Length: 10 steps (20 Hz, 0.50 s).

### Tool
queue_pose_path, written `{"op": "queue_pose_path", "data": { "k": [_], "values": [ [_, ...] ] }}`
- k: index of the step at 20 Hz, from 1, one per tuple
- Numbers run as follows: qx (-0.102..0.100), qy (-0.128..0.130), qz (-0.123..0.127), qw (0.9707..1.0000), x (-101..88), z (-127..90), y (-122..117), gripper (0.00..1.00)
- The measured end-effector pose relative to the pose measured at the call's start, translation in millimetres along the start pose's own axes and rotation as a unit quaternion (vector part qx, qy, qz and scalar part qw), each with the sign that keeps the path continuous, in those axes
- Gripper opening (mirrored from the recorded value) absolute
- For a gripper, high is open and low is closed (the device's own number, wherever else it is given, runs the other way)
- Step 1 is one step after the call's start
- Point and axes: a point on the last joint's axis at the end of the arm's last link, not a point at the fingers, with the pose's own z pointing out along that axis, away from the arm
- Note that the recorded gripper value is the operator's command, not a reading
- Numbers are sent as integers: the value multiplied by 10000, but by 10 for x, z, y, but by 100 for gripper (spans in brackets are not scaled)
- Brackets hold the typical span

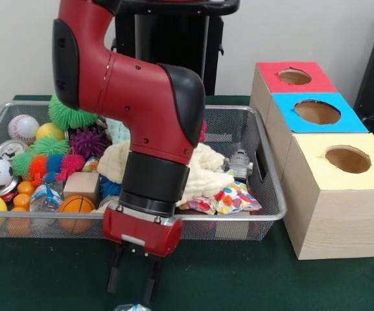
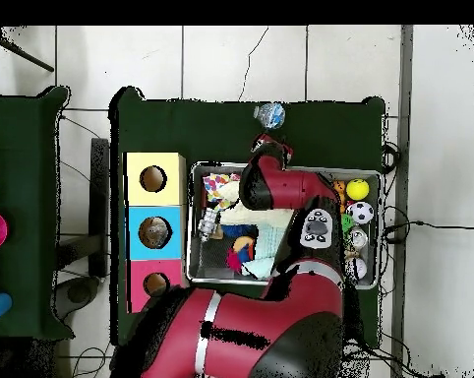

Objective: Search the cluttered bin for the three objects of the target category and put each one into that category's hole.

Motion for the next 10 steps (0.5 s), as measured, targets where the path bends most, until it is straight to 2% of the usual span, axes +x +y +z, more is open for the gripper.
{"op": "queue_pose_path", "data": {
  "k": [10],
  "values": [
    [-320,-316,339,9984,-111,69,42,100]
  ]
}}
